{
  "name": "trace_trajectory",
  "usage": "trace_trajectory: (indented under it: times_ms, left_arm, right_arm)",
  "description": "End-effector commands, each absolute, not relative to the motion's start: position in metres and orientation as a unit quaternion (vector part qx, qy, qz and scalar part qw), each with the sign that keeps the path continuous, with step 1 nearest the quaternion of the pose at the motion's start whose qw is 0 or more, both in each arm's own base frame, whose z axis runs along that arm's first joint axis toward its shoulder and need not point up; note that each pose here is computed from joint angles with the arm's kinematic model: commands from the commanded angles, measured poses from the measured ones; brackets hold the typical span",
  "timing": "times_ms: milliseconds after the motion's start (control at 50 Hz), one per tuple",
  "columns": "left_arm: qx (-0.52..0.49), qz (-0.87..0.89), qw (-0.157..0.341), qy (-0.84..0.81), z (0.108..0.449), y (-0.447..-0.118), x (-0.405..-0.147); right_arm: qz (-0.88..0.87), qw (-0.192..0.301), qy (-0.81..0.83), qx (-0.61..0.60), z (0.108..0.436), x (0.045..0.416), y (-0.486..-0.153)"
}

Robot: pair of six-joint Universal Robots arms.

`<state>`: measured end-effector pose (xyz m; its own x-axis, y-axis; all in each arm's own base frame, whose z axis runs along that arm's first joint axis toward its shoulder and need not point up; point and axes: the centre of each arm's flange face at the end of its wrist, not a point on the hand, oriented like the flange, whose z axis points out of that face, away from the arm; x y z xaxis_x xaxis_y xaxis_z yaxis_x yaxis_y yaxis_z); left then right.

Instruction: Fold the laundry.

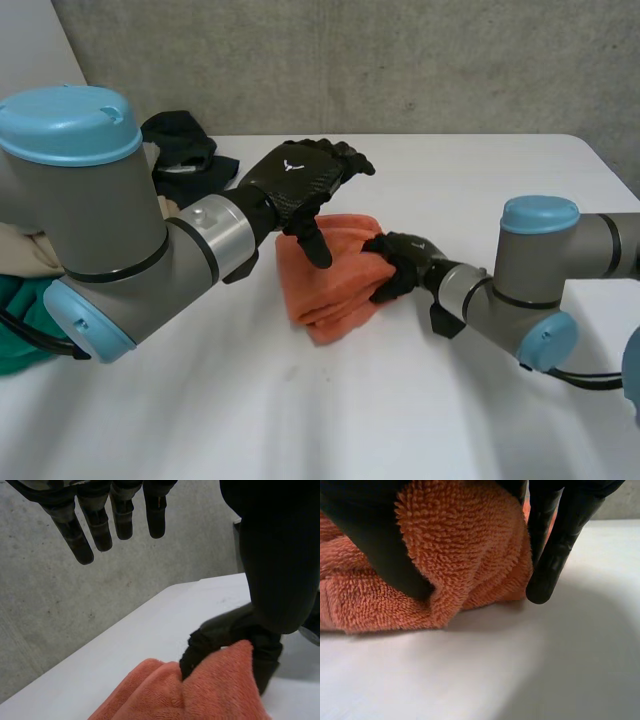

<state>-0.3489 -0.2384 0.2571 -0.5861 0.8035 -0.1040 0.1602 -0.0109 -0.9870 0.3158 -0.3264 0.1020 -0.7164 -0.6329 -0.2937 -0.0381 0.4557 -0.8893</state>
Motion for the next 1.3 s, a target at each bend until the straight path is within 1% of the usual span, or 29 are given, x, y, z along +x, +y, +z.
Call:
trace_trajectory:
  times_ms: [20, 60, 80, 140, 160, 200, 220, 280, 300, 360, 380, 420, 460, 500, 520, 540, 600, 620, 680, 700, 760, 920, 1000, 1140, 1300]
  left_arm:
    - [-0.369, 0.612, 0.264, -0.648, 0.259, -0.24, -0.349]
    - [-0.368, 0.613, 0.264, -0.647, 0.26, -0.241, -0.349]
    - [-0.367, 0.615, 0.263, -0.647, 0.261, -0.243, -0.348]
    - [-0.366, 0.616, 0.262, -0.647, 0.261, -0.244, -0.347]
    - [-0.365, 0.616, 0.263, -0.646, 0.262, -0.244, -0.348]
    - [-0.364, 0.616, 0.262, -0.647, 0.261, -0.245, -0.347]
    - [-0.364, 0.617, 0.261, -0.647, 0.262, -0.246, -0.346]
    - [-0.361, 0.621, 0.259, -0.646, 0.264, -0.25, -0.345]
    - [-0.36, 0.622, 0.259, -0.646, 0.264, -0.251, -0.345]
    - [-0.361, 0.62, 0.259, -0.647, 0.262, -0.252, -0.346]
    - [-0.361, 0.62, 0.259, -0.647, 0.262, -0.252, -0.347]
    - [-0.361, 0.621, 0.258, -0.646, 0.261, -0.253, -0.347]
    - [-0.361, 0.619, 0.258, -0.647, 0.26, -0.253, -0.347]
    - [-0.361, 0.618, 0.259, -0.649, 0.258, -0.253, -0.347]
    - [-0.361, 0.617, 0.258, -0.65, 0.258, -0.254, -0.347]
    - [-0.361, 0.617, 0.259, -0.65, 0.258, -0.254, -0.347]
    - [-0.361, 0.615, 0.258, -0.651, 0.256, -0.254, -0.348]
    - [-0.36, 0.615, 0.257, -0.653, 0.255, -0.255, -0.347]
    - [-0.36, 0.614, 0.257, -0.654, 0.254, -0.255, -0.347]
    - [-0.36, 0.613, 0.256, -0.655, 0.253, -0.255, -0.347]
    - [-0.36, 0.611, 0.256, -0.657, 0.251, -0.255, -0.347]
    - [-0.362, 0.602, 0.257, -0.663, 0.245, -0.252, -0.346]
    - [-0.363, 0.599, 0.257, -0.666, 0.243, -0.25, -0.345]
    - [-0.363, 0.596, 0.257, -0.669, 0.241, -0.25, -0.345]
    - [-0.365, 0.592, 0.258, -0.671, 0.238, -0.249, -0.345]
  right_arm:
    - [-0.528, 0.29, 0.779, -0.175, 0.114, 0.315, -0.363]
    - [-0.56, 0.266, 0.77, -0.152, 0.121, 0.306, -0.386]
    - [-0.58, 0.244, 0.766, -0.129, 0.125, 0.291, -0.406]
    - [-0.611, 0.205, 0.76, -0.085, 0.129, 0.256, -0.441]
    - [-0.627, 0.186, 0.754, -0.066, 0.133, 0.239, -0.458]
    - [-0.642, 0.169, 0.746, -0.051, 0.137, 0.224, -0.474]
    - [-0.654, 0.156, 0.739, -0.042, 0.139, 0.212, -0.487]
    - [-0.67, 0.13, 0.73, -0.032, 0.14, 0.189, -0.506]
    - [-0.678, 0.104, 0.727, -0.026, 0.138, 0.17, -0.518]
    - [-0.688, 0.057, 0.723, -0.019, 0.137, 0.136, -0.534]
    - [-0.692, 0.028, 0.721, -0.024, 0.134, 0.122, -0.54]
    - [-0.695, 0.008, 0.719, -0.032, 0.132, 0.113, -0.543]
    - [-0.683, 0.0, 0.729, -0.046, 0.123, 0.111, -0.542]
    - [-0.674, 0.006, 0.736, -0.061, 0.118, 0.116, -0.538]
    - [-0.67, 0.016, 0.738, -0.073, 0.118, 0.121, -0.535]
    - [-0.667, 0.035, 0.738, -0.096, 0.122, 0.127, -0.531]
    - [-0.665, 0.066, 0.728, -0.152, 0.13, 0.146, -0.521]
    - [-0.671, 0.083, 0.71, -0.196, 0.135, 0.165, -0.514]
    - [-0.675, 0.104, 0.687, -0.248, 0.141, 0.187, -0.502]
    - [-0.671, 0.121, 0.681, -0.269, 0.143, 0.198, -0.493]
    - [-0.66, 0.15, 0.676, -0.292, 0.14, 0.216, -0.482]
    - [-0.626, 0.206, 0.671, -0.34, 0.126, 0.252, -0.456]
    - [-0.625, 0.212, 0.662, -0.355, 0.123, 0.265, -0.45]
    - [-0.634, 0.193, 0.659, -0.356, 0.116, 0.265, -0.46]
    - [-0.626, 0.193, 0.667, -0.355, 0.108, 0.264, -0.461]
